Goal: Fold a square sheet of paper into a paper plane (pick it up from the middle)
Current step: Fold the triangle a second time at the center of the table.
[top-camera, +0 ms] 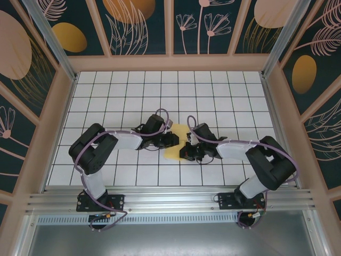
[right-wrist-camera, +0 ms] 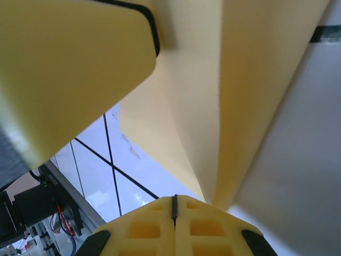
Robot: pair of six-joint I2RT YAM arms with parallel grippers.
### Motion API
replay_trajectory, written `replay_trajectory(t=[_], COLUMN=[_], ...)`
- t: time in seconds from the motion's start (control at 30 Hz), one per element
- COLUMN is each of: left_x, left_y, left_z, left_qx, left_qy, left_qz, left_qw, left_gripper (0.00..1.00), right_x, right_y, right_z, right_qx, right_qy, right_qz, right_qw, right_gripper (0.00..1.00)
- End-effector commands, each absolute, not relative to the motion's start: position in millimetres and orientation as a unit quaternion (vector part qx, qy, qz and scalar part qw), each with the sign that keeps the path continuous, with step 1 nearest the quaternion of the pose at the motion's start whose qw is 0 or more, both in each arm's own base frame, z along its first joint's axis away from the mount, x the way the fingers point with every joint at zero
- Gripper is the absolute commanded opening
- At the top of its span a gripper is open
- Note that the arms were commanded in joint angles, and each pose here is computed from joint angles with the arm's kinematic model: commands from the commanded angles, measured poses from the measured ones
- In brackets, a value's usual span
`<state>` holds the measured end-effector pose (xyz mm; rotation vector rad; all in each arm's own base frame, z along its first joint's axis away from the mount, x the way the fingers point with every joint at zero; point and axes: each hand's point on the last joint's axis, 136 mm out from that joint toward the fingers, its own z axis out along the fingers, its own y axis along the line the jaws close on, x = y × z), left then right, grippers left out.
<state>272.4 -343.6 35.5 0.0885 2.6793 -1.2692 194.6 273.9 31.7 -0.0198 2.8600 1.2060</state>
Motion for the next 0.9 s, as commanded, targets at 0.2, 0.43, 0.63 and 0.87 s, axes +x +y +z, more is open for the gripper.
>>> replay_trajectory(t=[0.2,0.43,0.63,0.87], left_x=[269,268,270,269], left_y=[-335,-331,-332,-333], left_z=[9,5,6,9], left_qx=[0.023,0.021,0.021,0.023], left_qy=[0.914,0.918,0.918,0.917], left_qz=[-0.398,-0.387,-0.389,-0.391], left_qw=[0.077,0.077,0.079,0.078], left_gripper=[0.23,0.22,0.22,0.22], right_x=[185,194,190,175], right_y=[266,273,275,256], right_z=[-1,31,30,-12], right_qx=[0.014,0.004,0.006,0.033], right_qy=[0.931,0.921,0.915,0.933], right_qz=[0.365,0.39,0.403,0.357], right_qw=[-0.01,0.023,0.017,-0.015], right_gripper=[0.0,0.0,0.0,0.0])
